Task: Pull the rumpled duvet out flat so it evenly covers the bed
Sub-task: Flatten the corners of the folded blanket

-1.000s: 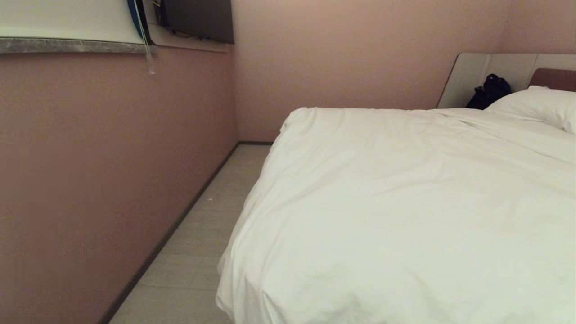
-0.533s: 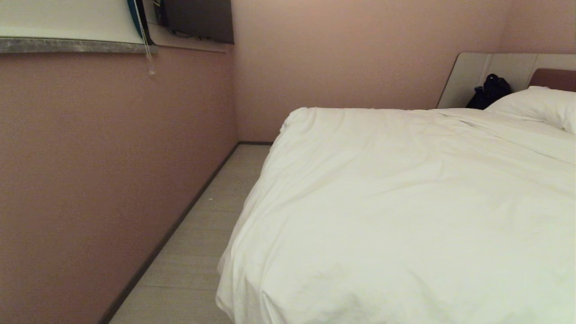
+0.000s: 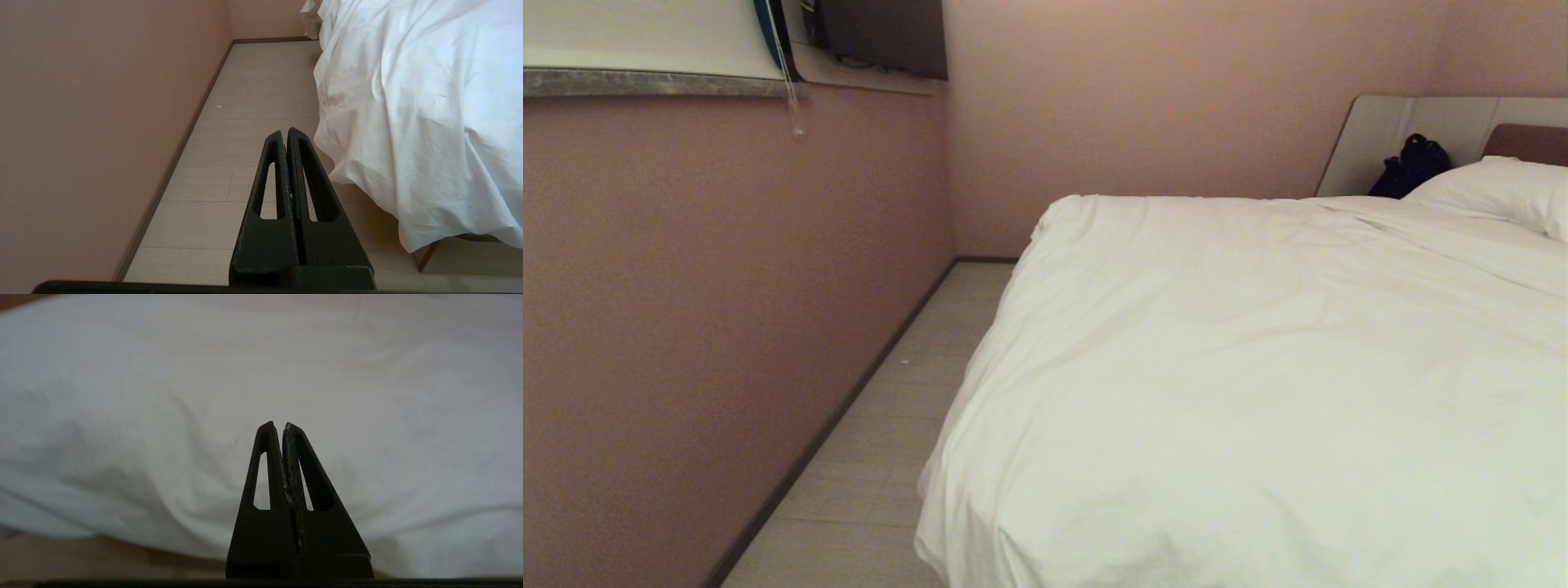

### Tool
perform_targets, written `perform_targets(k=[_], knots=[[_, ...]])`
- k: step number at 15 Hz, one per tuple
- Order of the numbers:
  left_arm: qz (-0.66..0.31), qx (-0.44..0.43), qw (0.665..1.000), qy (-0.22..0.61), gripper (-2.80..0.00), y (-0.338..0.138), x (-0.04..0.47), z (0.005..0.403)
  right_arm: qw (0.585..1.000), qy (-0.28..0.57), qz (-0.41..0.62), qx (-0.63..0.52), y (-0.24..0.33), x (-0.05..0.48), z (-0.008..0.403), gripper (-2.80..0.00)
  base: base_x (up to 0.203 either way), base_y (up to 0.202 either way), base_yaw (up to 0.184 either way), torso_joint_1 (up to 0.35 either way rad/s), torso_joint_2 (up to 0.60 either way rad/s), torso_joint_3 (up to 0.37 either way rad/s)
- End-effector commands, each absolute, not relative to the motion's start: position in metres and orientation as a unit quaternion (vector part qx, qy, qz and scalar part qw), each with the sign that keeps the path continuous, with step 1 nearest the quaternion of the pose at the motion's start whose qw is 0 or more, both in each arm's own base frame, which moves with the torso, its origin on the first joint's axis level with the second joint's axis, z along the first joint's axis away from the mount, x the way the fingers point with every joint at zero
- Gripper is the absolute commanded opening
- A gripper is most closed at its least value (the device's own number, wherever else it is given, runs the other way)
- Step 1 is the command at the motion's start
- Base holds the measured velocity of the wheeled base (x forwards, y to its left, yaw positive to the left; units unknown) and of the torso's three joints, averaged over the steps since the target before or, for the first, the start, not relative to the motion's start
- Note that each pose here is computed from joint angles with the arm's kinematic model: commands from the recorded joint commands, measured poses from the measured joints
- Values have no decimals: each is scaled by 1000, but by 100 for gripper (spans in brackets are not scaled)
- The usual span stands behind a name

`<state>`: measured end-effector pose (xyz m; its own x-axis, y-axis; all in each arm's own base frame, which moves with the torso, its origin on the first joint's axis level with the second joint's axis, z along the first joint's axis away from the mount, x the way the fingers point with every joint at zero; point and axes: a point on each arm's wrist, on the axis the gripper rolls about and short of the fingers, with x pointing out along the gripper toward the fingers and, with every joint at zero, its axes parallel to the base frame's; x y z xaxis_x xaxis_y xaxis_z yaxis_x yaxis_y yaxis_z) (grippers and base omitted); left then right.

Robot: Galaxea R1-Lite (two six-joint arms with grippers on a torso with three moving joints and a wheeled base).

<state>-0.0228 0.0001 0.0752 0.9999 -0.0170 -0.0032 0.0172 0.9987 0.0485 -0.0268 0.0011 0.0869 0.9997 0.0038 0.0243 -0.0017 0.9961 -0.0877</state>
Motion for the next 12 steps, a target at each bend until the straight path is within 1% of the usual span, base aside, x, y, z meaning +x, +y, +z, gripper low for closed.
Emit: perform_targets(k=[1,3,6,9,12], knots=[[-8,25,1000,1,-280,0,-23,75,998,-39,1,-48,1,-34,106,-280,0,0,0,0,0,0],[-8,25,1000,1,-280,0,-23,75,997,-57,2,-48,2,-46,137,-280,0,0,0,0,0,0],[-8,25,1000,1,-280,0,-23,75,998,-35,3,-47,2,-43,166,-280,0,0,0,0,0,0],[-8,25,1000,1,-280,0,-23,75,999,-2,1,-39,1,-26,184,-280,0,0,0,0,0,0],[-8,25,1000,1,-280,0,-23,75,999,40,-20,-15,-1,9,197,-280,0,0,0,0,0,0]])
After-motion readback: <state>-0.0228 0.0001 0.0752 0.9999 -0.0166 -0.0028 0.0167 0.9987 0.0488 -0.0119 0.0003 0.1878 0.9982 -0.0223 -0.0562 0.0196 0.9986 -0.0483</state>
